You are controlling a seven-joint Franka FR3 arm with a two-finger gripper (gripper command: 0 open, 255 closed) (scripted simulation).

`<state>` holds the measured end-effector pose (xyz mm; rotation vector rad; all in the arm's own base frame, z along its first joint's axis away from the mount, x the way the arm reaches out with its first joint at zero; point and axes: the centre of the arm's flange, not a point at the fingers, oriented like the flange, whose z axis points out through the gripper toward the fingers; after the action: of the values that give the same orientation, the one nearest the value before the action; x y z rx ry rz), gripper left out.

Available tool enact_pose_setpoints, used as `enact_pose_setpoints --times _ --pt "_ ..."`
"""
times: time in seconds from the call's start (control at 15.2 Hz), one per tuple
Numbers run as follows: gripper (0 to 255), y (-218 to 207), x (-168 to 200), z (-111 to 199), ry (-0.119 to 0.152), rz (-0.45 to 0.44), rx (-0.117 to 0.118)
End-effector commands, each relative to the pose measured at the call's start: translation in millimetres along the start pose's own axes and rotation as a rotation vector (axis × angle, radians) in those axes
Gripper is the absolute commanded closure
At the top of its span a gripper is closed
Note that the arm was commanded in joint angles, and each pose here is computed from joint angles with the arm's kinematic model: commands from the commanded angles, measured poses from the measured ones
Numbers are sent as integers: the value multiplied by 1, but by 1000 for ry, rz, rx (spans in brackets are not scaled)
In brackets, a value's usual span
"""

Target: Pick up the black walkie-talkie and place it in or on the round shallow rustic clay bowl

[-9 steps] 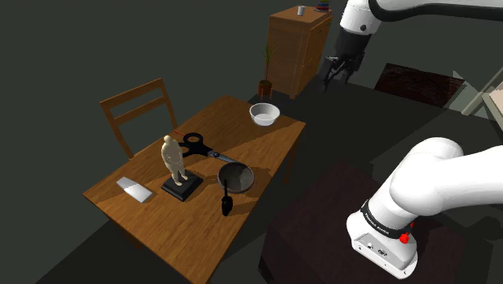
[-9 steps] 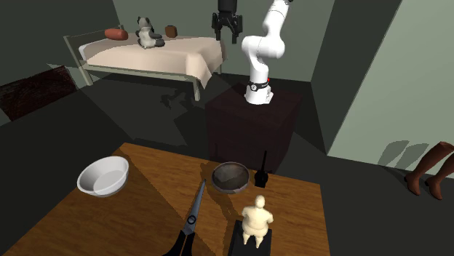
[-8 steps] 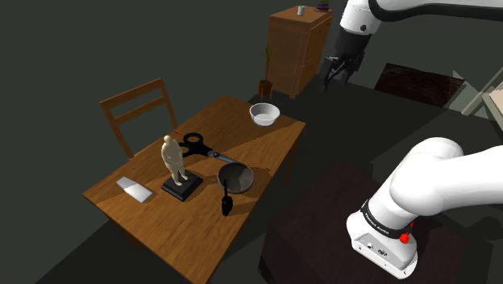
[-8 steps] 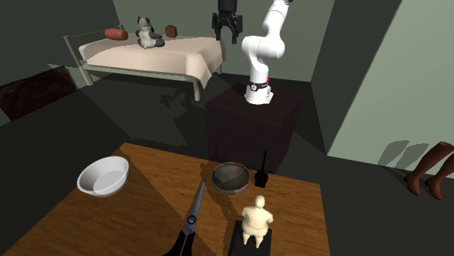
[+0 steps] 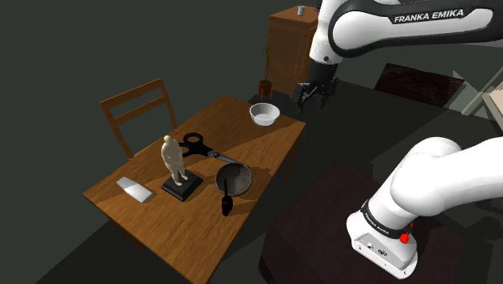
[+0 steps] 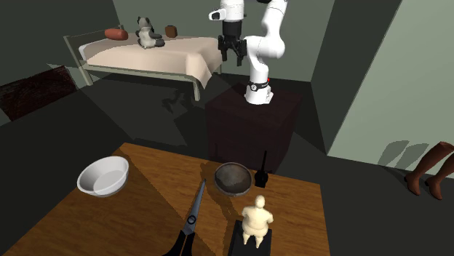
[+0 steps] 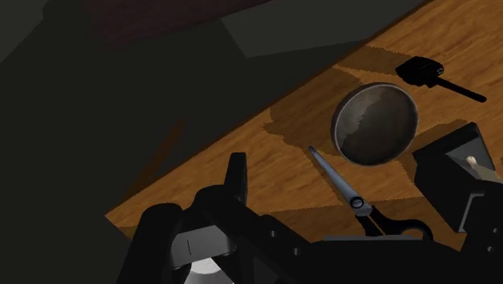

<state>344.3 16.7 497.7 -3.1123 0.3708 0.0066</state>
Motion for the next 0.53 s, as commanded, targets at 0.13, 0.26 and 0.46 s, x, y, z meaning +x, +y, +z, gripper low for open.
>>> enact_pose_setpoints --times 0.13,0.26,0.46 --pt "0 -28 16 41 -39 58 5" --pt "0 -42 23 63 -59 86 7" --pt "0 -63 34 96 -89 128 11"
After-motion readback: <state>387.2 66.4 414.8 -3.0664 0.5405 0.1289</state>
